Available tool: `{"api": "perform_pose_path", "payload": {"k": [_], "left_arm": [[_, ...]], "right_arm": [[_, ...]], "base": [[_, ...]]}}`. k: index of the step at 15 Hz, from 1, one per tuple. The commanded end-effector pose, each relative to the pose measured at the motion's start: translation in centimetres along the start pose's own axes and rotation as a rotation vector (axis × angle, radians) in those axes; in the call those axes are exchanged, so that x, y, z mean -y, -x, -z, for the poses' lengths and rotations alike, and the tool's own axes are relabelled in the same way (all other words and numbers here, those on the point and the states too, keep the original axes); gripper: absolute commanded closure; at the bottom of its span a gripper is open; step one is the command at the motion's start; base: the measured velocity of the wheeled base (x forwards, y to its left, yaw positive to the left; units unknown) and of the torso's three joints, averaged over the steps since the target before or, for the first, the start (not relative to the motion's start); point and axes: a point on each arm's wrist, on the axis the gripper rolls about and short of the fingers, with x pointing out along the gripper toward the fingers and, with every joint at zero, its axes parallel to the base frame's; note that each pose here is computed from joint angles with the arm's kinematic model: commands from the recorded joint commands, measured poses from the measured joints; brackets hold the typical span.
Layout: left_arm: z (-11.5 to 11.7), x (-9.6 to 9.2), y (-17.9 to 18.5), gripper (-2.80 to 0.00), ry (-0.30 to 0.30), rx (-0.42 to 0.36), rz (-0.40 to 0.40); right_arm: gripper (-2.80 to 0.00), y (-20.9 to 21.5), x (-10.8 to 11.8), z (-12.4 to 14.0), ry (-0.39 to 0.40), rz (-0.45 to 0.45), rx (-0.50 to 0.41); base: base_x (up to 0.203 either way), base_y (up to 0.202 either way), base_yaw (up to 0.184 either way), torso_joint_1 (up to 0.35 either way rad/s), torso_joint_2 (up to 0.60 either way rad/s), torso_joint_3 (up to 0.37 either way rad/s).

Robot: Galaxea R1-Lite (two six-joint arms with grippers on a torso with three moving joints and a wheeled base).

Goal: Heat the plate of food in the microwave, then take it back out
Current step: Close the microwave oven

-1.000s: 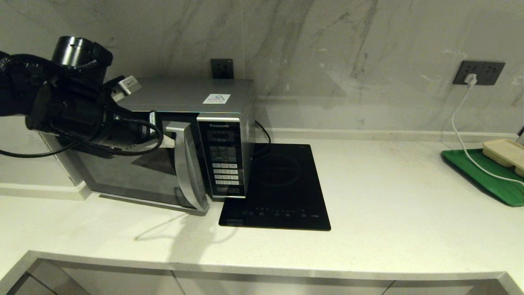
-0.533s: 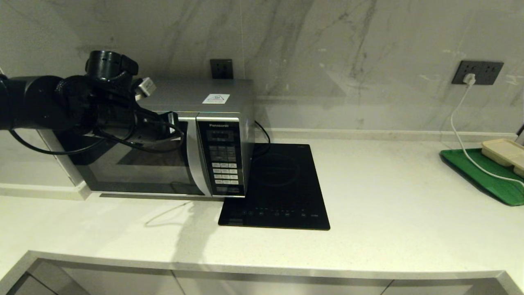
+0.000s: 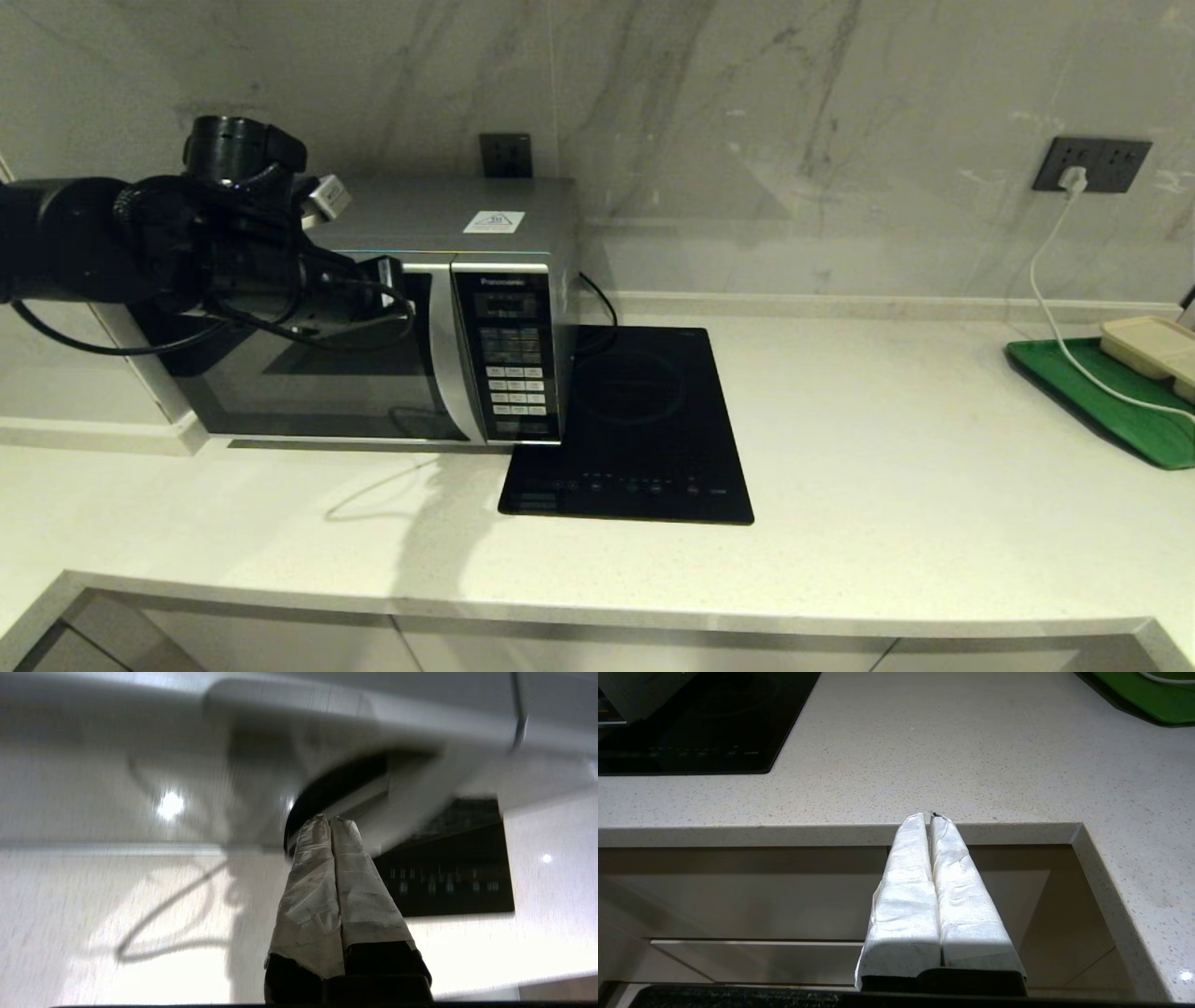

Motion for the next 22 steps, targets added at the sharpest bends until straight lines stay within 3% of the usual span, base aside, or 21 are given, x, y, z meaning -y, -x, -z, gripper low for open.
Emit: {"api": "perform_pose_path", "payload": {"k": [1, 6, 9, 11, 12, 13, 15, 17, 19, 22], "left_arm": [[1.6, 0.2, 4.4, 0.00, 0.001, -0.047, -0.001], [9.4, -0.9, 11.4, 0.00, 0.004, -0.233, -0.028], [15.0, -1.4, 12.6, 0.00, -0.040, -0.371, -0.019], [15.6, -1.1, 10.7, 0.00, -0.066, -0.364, -0.005], [15.4, -0.9, 9.3, 0.00, -0.093, -0.324, -0.007], [15.7, -0.6, 7.9, 0.00, -0.168, -0.281, -0.043], [16.4, -0.3, 5.8, 0.00, -0.407, -0.182, -0.141], [16.4, 0.0, 4.2, 0.00, -0.592, -0.083, -0.183], [16.9, -0.1, 3.7, 0.00, -0.728, -0.059, -0.195], [17.3, 0.8, 3.1, 0.00, -0.873, -0.064, -0.164]], "right_arm": [[0.00, 0.0, 0.0, 0.0, 0.000, 0.000, -0.002], [0.00, 0.0, 0.0, 0.0, -0.001, 0.000, 0.000], [0.00, 0.0, 0.0, 0.0, -0.001, 0.000, 0.000], [0.00, 0.0, 0.0, 0.0, -0.001, 0.000, -0.001], [0.00, 0.0, 0.0, 0.0, 0.000, 0.000, -0.002], [0.00, 0.0, 0.0, 0.0, -0.001, 0.000, -0.001], [0.00, 0.0, 0.0, 0.0, -0.001, 0.000, 0.000], [0.00, 0.0, 0.0, 0.0, 0.000, 0.000, -0.002], [0.00, 0.0, 0.0, 0.0, 0.000, 0.001, -0.002], [0.00, 0.0, 0.0, 0.0, 0.000, 0.000, -0.001]], "base": [[0.000, 0.000, 0.000, 0.000, 0.00, 0.000], [0.000, 0.000, 0.000, 0.000, 0.00, 0.000], [0.000, 0.000, 0.000, 0.000, 0.00, 0.000], [0.000, 0.000, 0.000, 0.000, 0.00, 0.000], [0.000, 0.000, 0.000, 0.000, 0.00, 0.000], [0.000, 0.000, 0.000, 0.000, 0.00, 0.000], [0.000, 0.000, 0.000, 0.000, 0.00, 0.000], [0.000, 0.000, 0.000, 0.000, 0.00, 0.000], [0.000, 0.000, 0.000, 0.000, 0.00, 0.000], [0.000, 0.000, 0.000, 0.000, 0.00, 0.000]]}}
